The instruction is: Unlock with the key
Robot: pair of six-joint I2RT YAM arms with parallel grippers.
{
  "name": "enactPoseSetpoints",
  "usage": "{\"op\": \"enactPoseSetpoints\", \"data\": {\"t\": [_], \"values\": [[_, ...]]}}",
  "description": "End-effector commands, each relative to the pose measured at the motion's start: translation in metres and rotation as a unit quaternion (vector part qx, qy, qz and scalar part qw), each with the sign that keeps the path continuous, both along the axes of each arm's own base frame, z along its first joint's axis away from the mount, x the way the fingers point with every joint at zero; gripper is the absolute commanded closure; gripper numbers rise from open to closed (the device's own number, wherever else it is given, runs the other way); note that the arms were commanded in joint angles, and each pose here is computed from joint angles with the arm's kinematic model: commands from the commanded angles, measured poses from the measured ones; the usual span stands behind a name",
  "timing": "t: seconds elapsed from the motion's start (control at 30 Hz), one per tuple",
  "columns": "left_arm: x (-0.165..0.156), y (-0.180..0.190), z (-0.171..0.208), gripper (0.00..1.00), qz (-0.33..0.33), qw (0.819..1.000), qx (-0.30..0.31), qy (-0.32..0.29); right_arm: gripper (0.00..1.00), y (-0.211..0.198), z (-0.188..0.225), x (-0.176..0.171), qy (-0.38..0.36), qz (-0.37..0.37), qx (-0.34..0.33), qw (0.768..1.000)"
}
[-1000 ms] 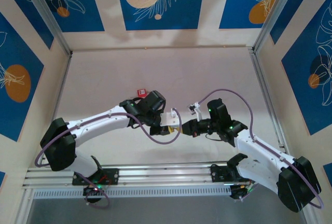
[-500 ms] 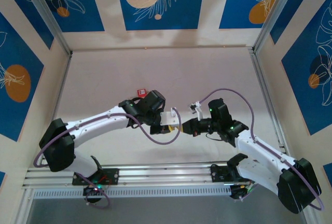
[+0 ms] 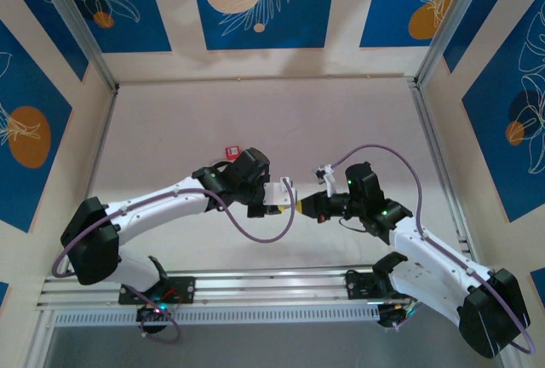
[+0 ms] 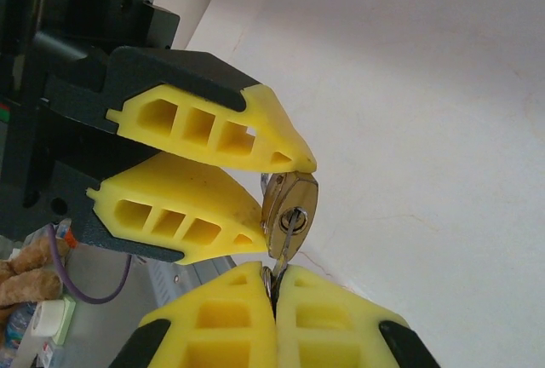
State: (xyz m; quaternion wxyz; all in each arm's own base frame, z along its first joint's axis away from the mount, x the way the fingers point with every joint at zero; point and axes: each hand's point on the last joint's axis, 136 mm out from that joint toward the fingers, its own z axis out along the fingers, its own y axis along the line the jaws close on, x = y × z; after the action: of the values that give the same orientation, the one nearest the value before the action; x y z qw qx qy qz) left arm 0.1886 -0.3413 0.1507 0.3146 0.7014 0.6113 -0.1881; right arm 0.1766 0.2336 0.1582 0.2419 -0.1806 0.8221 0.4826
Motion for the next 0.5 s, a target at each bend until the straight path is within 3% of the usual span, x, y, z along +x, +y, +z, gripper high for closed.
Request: {"op": "enactPoseSetpoints", "data": {"t": [0.0,0.17,0.47], "values": [[-0.017,-0.037,0.043,0.86,-0.079,0.993,-0.082,-0.032,1.0,-0.006,-0.013,0.007,-0.007,-0.028,-0.024,0.999],[-0.006,-0.031,0.012,0.87,-0.07,0.995,-0.039,-0.051,1.0,-0.009,-0.013,-0.001,0.002,-0.032,-0.01,0.999],[-0.002,-0.028,0.003,0.87,-0.065,0.995,-0.03,-0.066,1.0,-0.017,-0.014,-0.007,-0.005,-0.048,-0.014,0.999]]}}
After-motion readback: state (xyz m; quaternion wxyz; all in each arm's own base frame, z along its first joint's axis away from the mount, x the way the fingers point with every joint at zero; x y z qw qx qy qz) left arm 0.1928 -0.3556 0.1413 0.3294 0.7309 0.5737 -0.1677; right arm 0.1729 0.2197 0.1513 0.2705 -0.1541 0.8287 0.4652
